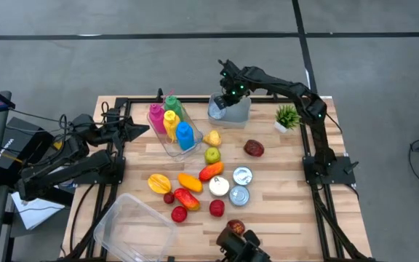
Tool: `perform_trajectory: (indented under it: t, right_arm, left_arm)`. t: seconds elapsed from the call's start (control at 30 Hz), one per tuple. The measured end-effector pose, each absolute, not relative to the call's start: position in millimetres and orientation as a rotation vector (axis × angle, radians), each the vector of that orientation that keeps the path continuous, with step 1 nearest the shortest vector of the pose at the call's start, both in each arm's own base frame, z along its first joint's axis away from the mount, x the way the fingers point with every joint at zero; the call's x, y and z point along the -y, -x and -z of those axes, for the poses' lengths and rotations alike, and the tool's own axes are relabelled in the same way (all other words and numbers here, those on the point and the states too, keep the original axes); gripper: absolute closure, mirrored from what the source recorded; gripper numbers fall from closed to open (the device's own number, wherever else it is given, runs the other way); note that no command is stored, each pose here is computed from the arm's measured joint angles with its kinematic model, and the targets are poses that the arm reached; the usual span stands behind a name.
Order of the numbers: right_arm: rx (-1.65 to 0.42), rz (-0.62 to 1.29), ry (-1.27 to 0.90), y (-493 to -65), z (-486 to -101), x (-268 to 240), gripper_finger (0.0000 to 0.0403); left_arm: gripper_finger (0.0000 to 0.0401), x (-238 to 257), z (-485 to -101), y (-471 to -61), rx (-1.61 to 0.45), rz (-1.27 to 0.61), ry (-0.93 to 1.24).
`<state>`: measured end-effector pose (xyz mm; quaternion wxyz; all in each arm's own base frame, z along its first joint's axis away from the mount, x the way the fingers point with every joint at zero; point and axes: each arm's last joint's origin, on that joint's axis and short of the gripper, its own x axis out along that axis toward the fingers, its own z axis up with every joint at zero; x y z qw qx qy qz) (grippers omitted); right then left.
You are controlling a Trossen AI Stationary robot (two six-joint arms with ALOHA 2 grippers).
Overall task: Pick & Place Food Item
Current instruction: Put the red tuna can into the gray bin
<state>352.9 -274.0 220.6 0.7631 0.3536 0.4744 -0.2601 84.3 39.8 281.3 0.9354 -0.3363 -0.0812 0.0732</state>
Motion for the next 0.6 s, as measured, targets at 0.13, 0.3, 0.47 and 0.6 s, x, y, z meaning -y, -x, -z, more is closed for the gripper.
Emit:
perform_trajectory:
  t: [0.13, 0.3, 0.47, 0.6]
  right_arm:
    - [-1.04, 0.565, -0.77, -355.4, -213.6, 275.2, 0.0403]
    - [-1.022, 0.568, -0.755, -358.7, -212.4, 275.8, 0.0403]
    - [-0.985, 0.565, -0.741, -363.3, -213.9, 275.5, 0.0403]
    - [-0.985, 0.57, -0.752, -362.9, -212.9, 275.5, 0.0403]
  left_arm:
    - [0.0401, -39.8, -281.3, -84.3, 0.166, -0.15, 0.687]
    - [0.0401, -39.8, -281.4, -84.3, 0.166, -0.15, 0.687]
    - [0.0401, -39.8, -281.4, -84.3, 0.166, -0.15, 0.687]
    - [0.0401, -39.8, -281.4, -84.3, 0.166, -0.15, 0.687]
